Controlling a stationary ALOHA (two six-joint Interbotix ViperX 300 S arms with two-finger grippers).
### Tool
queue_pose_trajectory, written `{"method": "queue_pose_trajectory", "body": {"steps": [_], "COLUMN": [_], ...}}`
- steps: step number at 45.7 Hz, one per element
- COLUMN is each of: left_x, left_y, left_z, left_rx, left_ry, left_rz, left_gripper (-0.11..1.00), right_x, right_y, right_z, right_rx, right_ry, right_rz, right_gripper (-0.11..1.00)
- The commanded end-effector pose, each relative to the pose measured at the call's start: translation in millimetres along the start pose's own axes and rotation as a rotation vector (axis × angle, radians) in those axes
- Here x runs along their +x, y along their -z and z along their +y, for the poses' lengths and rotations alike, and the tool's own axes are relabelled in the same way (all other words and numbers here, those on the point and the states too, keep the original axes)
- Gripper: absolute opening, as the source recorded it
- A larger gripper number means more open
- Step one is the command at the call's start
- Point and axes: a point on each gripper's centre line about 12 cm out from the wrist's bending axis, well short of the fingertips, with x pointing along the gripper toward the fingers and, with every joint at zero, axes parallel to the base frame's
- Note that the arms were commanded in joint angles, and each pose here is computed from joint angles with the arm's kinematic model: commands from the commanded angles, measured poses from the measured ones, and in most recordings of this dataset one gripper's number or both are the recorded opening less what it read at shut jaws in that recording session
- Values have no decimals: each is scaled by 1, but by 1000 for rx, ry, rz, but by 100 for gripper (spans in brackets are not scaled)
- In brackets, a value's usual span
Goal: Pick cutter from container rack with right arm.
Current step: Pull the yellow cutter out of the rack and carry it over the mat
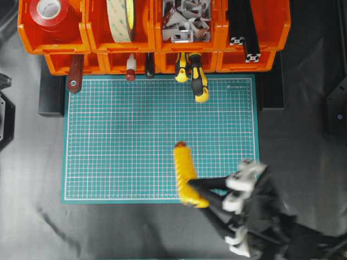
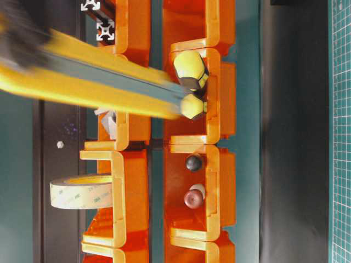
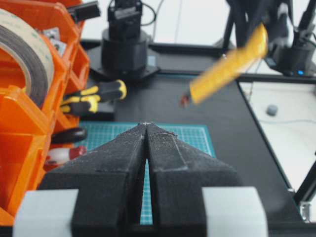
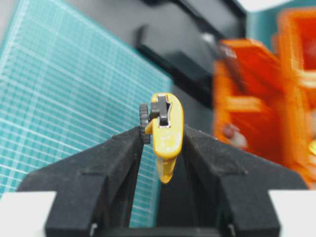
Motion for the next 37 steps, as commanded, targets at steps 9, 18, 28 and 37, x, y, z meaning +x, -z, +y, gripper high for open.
{"method": "queue_pose_trajectory", "body": {"steps": [9,18,28,37], "left_x": [-4,-2,-2,-2], "left_y": [-15,-14,-17,-16], "left_z": [-2,-2,-2,-2], "left_rx": [-19,-31,-29,-31], "left_ry": [8,9,11,13], "left_rz": [-42,-44,-62,-62], "left_gripper": [0,0,0,0], "right_x": [47,84,129,157], "right_y": [15,50,75,87], "right_z": [22,21,1,-5], "right_rx": [-39,-57,-104,-109], "right_ry": [-171,-255,-258,-256], "right_rz": [-121,-142,-162,-134], "right_gripper": [27,27,27,27]}}
